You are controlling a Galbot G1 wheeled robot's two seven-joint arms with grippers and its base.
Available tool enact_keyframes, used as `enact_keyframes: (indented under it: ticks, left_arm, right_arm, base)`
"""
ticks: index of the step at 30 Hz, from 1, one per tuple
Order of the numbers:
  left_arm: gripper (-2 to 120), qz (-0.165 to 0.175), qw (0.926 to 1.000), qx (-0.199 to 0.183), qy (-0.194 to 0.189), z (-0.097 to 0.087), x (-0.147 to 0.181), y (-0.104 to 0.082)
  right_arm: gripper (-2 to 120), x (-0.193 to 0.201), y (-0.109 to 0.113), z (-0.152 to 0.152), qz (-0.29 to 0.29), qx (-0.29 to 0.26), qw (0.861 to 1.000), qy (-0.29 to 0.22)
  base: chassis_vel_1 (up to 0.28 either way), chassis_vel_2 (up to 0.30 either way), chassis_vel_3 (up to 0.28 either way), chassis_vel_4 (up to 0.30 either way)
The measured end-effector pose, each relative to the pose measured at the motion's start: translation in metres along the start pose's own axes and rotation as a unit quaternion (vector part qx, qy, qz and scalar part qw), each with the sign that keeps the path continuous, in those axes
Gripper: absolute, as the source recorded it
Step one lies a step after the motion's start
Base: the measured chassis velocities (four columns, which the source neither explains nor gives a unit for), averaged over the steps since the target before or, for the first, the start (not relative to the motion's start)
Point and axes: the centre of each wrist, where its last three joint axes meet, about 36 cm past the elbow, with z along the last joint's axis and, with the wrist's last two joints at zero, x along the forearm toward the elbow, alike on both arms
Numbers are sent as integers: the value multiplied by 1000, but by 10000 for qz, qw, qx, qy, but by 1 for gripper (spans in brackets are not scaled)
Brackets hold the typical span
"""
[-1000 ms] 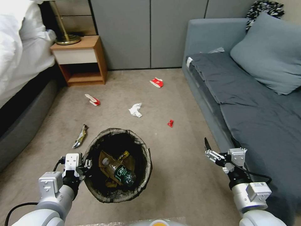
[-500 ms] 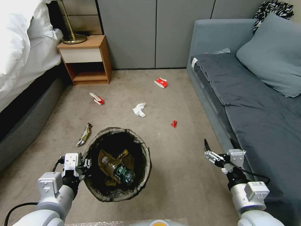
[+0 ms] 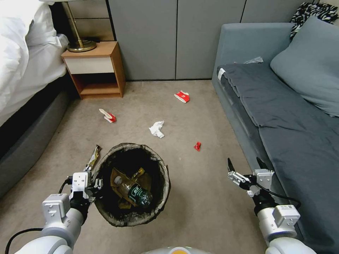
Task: Pick up the trash bin, then pick up the garbage from the floor and place it into the trash bin.
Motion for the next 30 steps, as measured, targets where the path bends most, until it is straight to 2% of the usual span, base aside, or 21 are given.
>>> enact_keyframes:
  ticks: [30]
  left_arm:
    - [0,5,10000,0,7,0,0,0]
  right_arm:
    - [100,-3,5,4,-90,-4,9999,76]
  base:
    - [-116,124,122,-117]
